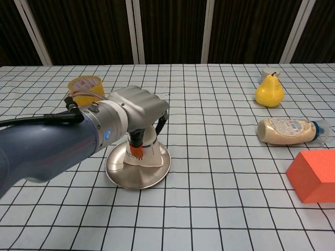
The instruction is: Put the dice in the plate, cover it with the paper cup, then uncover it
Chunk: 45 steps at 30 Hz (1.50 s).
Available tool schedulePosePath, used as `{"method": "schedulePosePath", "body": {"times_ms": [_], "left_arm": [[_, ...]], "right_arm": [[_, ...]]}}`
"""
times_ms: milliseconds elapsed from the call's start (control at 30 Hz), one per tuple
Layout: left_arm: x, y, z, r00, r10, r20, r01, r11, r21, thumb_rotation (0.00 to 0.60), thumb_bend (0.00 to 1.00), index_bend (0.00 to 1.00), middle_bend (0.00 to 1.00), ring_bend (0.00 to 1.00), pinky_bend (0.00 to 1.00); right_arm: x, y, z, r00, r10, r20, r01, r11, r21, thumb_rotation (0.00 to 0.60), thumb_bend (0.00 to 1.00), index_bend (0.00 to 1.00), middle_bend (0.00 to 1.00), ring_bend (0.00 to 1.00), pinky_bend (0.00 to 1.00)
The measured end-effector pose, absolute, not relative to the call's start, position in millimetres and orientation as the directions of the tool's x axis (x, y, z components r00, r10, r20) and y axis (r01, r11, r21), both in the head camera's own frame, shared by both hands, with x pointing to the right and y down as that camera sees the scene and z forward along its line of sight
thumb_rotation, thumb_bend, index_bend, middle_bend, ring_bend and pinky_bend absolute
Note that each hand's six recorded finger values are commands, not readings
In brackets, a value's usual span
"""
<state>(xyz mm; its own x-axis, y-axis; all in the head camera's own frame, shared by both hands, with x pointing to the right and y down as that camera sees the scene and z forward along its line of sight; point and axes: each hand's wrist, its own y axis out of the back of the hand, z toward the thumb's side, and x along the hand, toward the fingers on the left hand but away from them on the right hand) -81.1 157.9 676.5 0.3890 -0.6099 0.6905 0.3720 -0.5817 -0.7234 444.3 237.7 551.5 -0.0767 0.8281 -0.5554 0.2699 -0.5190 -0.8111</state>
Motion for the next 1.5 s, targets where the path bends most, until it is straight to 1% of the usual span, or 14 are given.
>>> {"method": "schedulePosePath", "body": {"times_ms": [133,267,367,500,567,633,700,833,900,967,1100,1200,1400,1500], "left_arm": [[-74.9,173.0,680.9,0.438,-0.482,0.759,0.211,-0.765,-0.608,0.600,0.44,0.48,0.53,0.73,0.86],[-75.0,178.5,682.3,0.469,-0.401,0.787,0.168,-0.834,-0.525,0.600,0.44,0.48,0.54,0.73,0.86],[-78.1,173.5,682.6,0.466,-0.424,0.777,0.193,-0.808,-0.557,0.600,0.44,0.48,0.54,0.73,0.85],[-91.3,156.5,679.1,0.413,-0.527,0.743,0.188,-0.749,-0.636,0.600,0.44,0.50,0.55,0.73,0.85],[-97.0,151.7,677.3,0.386,-0.548,0.742,0.158,-0.753,-0.638,0.600,0.44,0.50,0.55,0.73,0.85],[-101.2,150.4,677.7,0.368,-0.542,0.756,0.133,-0.774,-0.620,0.600,0.44,0.50,0.55,0.73,0.85],[-102.5,153.4,680.2,0.370,-0.504,0.781,0.129,-0.804,-0.580,0.600,0.44,0.50,0.55,0.73,0.85],[-90.2,172.9,685.5,0.437,-0.394,0.808,0.211,-0.829,-0.518,0.600,0.44,0.49,0.55,0.73,0.85],[-86.5,178.6,686.6,0.455,-0.372,0.809,0.247,-0.820,-0.516,0.600,0.44,0.49,0.55,0.73,0.85],[-86.1,178.7,686.9,0.452,-0.384,0.805,0.268,-0.803,-0.533,0.600,0.44,0.49,0.55,0.73,0.85],[-95.7,160.0,681.6,0.398,-0.496,0.772,0.250,-0.750,-0.612,0.600,0.44,0.49,0.55,0.73,0.85],[-99.5,150.5,674.7,0.377,-0.550,0.745,0.221,-0.728,-0.649,0.600,0.44,0.50,0.55,0.73,0.85],[-88.9,155.3,657.3,0.444,-0.508,0.738,0.185,-0.754,-0.630,0.600,0.44,0.50,0.55,0.73,0.85],[-89.1,150.6,642.1,0.457,-0.513,0.727,0.149,-0.761,-0.631,0.600,0.44,0.49,0.55,0.73,0.85]], "right_arm": [[443.9,237.4,551.5,-0.076,0.828,-0.555,0.270,-0.519,-0.811,0.600,0.14,0.21,0.03,0.10,0.00],[443.0,237.2,552.0,-0.073,0.828,-0.555,0.269,-0.520,-0.811,0.600,0.14,0.21,0.03,0.10,0.00],[442.5,237.6,552.2,-0.072,0.828,-0.556,0.268,-0.521,-0.811,0.600,0.14,0.21,0.03,0.10,0.00],[442.1,237.8,553.2,-0.073,0.827,-0.558,0.266,-0.523,-0.810,0.600,0.14,0.21,0.03,0.10,0.00],[441.9,237.7,553.6,-0.073,0.826,-0.558,0.265,-0.524,-0.810,0.600,0.14,0.21,0.03,0.10,0.00],[442.0,237.5,553.2,-0.074,0.827,-0.557,0.265,-0.522,-0.811,0.600,0.14,0.21,0.03,0.10,0.00],[442.5,237.5,552.6,-0.075,0.829,-0.555,0.267,-0.519,-0.812,0.600,0.14,0.21,0.03,0.10,0.00],[442.7,237.6,552.6,-0.074,0.828,-0.556,0.268,-0.520,-0.811,0.600,0.14,0.21,0.03,0.10,0.00],[442.5,237.5,553.2,-0.073,0.827,-0.557,0.268,-0.522,-0.810,0.600,0.14,0.21,0.03,0.10,0.00],[442.2,237.4,553.4,-0.072,0.827,-0.558,0.268,-0.523,-0.809,0.600,0.14,0.21,0.03,0.10,0.00],[442.5,237.7,552.9,-0.073,0.828,-0.556,0.268,-0.521,-0.810,0.600,0.14,0.21,0.03,0.10,0.00],[442.1,237.6,553.2,-0.072,0.827,-0.557,0.268,-0.522,-0.810,0.600,0.14,0.21,0.03,0.10,0.00],[440.9,237.7,554.0,-0.068,0.827,-0.558,0.266,-0.524,-0.809,0.600,0.14,0.21,0.03,0.10,0.00],[441.0,237.7,553.7,-0.069,0.827,-0.557,0.264,-0.524,-0.810,0.600,0.14,0.21,0.03,0.10,0.00]]}}
